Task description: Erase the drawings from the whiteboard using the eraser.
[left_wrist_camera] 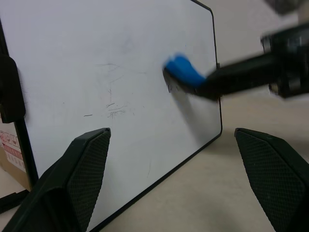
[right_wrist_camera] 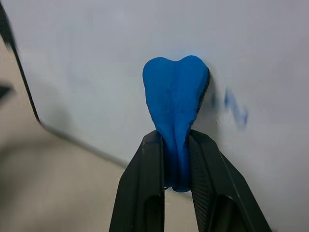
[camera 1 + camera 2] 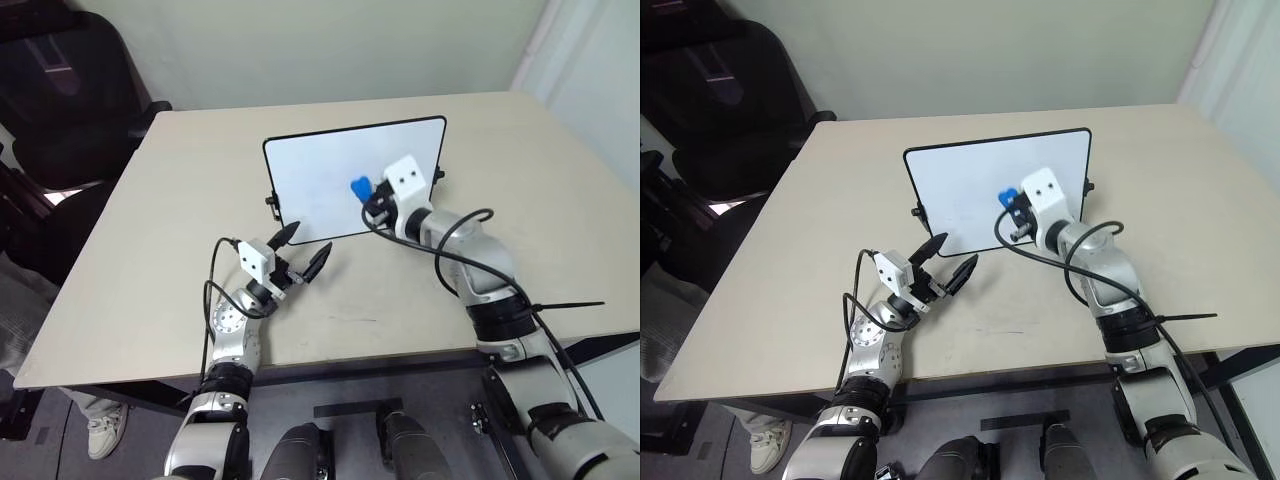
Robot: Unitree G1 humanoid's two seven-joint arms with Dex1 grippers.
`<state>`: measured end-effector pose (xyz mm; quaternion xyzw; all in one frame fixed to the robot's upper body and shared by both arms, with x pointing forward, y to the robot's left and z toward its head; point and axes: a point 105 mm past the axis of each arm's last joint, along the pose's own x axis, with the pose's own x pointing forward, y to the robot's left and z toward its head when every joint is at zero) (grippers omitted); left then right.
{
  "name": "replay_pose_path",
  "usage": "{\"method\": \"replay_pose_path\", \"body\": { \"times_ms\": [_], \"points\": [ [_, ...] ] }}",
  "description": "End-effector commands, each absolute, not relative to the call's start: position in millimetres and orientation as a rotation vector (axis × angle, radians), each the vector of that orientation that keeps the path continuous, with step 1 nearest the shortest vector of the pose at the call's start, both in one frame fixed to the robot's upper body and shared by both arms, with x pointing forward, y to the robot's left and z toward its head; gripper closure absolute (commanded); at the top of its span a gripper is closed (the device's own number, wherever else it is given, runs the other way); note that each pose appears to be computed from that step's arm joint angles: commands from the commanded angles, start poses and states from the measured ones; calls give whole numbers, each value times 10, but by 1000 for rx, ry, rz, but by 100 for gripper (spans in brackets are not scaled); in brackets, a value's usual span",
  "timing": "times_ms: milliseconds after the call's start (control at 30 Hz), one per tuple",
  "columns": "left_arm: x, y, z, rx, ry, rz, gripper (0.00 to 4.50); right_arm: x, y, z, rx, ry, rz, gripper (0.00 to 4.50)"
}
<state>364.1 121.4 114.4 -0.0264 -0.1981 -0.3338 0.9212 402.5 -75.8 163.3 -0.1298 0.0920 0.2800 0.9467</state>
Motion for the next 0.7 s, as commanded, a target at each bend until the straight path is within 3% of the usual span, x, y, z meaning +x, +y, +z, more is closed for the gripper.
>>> {"method": "replay_pose_path", "body": {
  "times_ms": [33,500,567,700],
  "points": [
    [3601,1219,1071,-73,-397,-674,0,4036,-760,1645,-283,178,559,410],
    [3606,1214,1055,-71,-390,-674,0,4034,-595,2350,-276,1,585,410],
    [3605,1217,1054,-71,-390,-672,0,4031,-594,2337,-275,7,588,410],
    [3605,1220,1053,-68,-391,-669,0,4034,-621,2000,-324,111,584,410]
  ]
}}
